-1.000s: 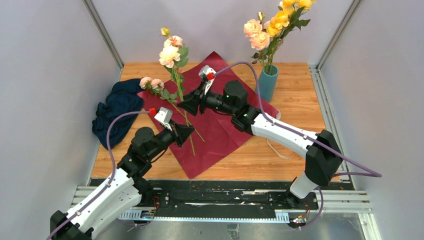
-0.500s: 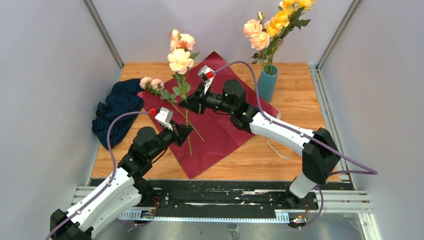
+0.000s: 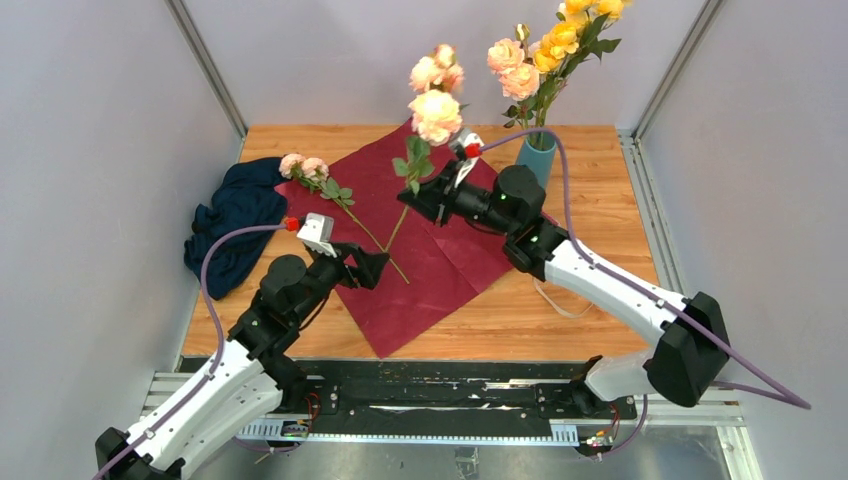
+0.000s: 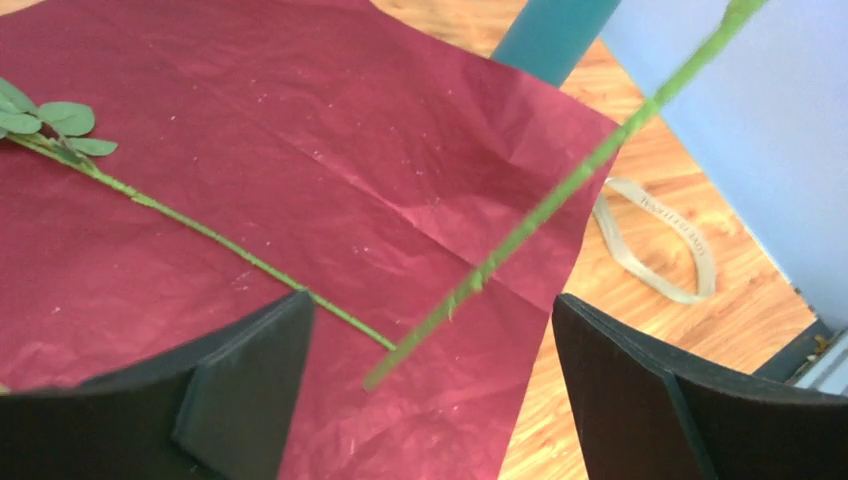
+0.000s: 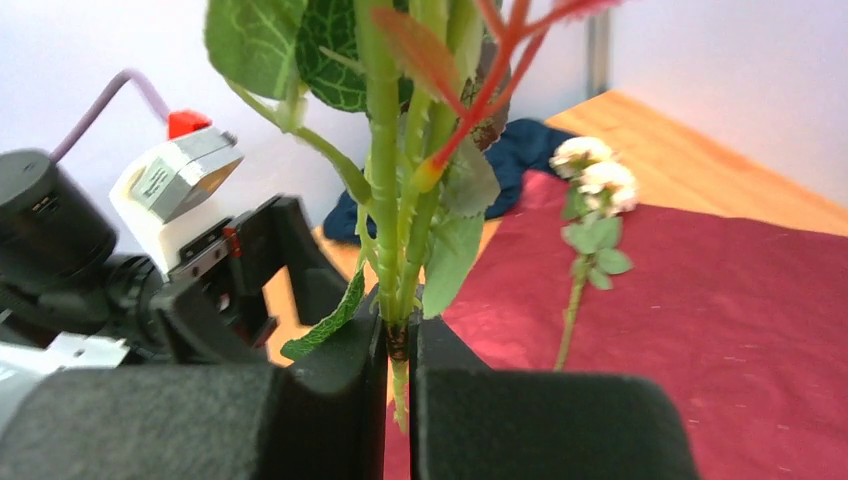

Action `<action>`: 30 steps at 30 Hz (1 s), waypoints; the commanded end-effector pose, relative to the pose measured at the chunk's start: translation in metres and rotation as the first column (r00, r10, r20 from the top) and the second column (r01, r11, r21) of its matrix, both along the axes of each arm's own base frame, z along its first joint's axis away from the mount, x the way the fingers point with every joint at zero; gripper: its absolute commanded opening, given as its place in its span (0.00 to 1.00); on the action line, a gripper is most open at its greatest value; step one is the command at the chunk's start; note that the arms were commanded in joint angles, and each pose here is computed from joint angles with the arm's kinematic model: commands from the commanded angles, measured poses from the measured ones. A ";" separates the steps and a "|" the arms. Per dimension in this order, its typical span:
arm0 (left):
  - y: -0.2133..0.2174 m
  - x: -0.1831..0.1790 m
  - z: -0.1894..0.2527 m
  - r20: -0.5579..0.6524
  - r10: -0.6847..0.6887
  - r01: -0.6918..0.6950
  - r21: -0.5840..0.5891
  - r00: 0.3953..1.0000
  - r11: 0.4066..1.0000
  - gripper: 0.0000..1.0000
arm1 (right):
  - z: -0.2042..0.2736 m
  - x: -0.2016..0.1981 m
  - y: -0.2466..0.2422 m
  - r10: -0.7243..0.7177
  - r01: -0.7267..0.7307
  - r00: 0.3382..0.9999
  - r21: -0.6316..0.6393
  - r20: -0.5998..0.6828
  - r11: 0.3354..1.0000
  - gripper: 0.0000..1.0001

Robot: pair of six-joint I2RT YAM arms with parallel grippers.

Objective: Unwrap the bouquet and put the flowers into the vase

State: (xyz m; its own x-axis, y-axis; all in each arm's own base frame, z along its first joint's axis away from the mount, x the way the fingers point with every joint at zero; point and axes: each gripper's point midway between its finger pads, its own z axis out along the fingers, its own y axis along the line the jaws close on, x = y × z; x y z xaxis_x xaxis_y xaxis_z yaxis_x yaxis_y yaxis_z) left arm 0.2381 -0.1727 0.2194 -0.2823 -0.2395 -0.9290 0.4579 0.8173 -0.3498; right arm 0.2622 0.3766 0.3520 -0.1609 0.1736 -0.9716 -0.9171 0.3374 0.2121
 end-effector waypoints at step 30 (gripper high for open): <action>0.005 0.024 -0.043 -0.108 0.104 -0.094 0.095 0.989 0.991 1.00 | 0.131 0.201 -0.301 -0.784 0.817 0.556 -0.006 0.278 0.577 0.00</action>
State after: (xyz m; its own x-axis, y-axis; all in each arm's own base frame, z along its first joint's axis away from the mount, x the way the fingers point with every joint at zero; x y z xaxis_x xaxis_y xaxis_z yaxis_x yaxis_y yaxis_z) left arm 0.2574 -0.1677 0.1721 -0.3899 -0.1851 -0.9021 0.3337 0.8846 -0.3258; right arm 0.4651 0.1005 0.4523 0.1503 -0.0166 -0.9885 -0.2976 0.9527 -0.0613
